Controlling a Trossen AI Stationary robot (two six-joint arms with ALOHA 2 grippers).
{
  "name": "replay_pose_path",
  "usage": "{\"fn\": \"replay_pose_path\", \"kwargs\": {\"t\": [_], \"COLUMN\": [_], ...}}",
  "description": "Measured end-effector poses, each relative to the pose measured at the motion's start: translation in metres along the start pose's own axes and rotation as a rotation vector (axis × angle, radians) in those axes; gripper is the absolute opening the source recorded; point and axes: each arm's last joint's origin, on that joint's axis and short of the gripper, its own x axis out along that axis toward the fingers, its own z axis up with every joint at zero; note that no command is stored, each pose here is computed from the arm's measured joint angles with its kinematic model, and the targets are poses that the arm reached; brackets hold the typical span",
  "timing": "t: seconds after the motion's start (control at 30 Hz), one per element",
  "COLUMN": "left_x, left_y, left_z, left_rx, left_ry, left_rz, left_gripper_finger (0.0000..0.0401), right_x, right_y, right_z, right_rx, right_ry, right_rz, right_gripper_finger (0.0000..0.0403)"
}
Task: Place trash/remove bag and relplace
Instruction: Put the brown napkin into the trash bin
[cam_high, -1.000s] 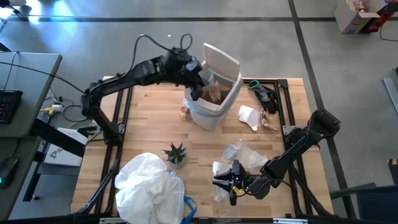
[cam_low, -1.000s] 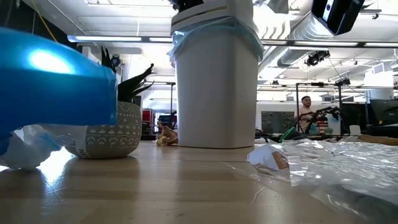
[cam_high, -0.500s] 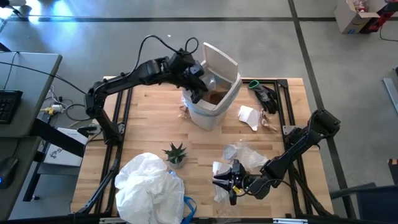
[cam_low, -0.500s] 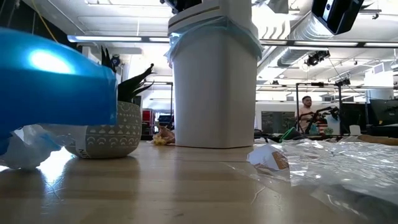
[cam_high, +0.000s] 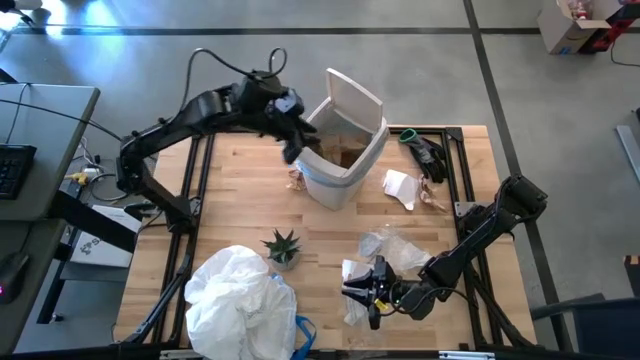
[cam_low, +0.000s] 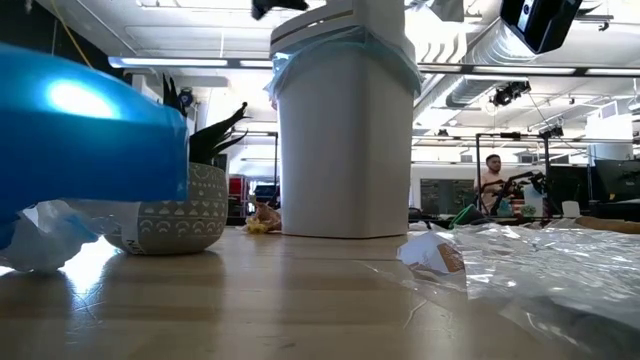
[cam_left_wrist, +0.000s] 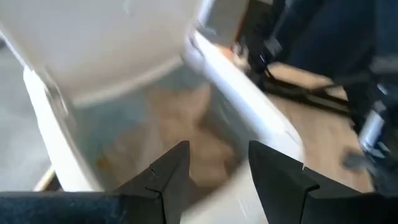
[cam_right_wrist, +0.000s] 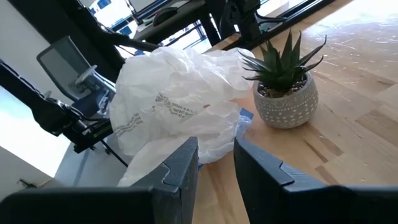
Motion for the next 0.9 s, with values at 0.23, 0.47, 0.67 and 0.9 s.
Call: {"fn": "replay_pose_path", "kwargs": {"t": [0.23, 0.47, 0.67, 0.9], "left_x": [-0.035, -0.029, 0.014, 0.071], "left_y": [-0.007, -0.009, 0.006, 0.03], "left_z": [-0.031, -0.074, -0.128, -0.19], "left_rx": [0.035, 0.068, 0.051, 0.038], "left_ry": [0.271, 0.459, 0.451, 0.391], "left_rz": [0.072, 0.176, 0.192, 0.224], "left_gripper_finger": [0.0139, 0.0129, 0.0128, 0.0132], "right_x": [0.005, 0.012, 0.013, 0.012], "right_y": [-0.004, -0.01, -0.009, -0.008], "right_z": [0.004, 0.009, 0.011, 0.01], "right_rx": [-0.008, -0.02, -0.007, 0.003], "right_ry": [-0.007, -0.01, -0.011, -0.004], "right_rz": [-0.017, -0.027, -0.01, 0.002], "right_gripper_finger": [0.009, 0.009, 0.009, 0.009]}}
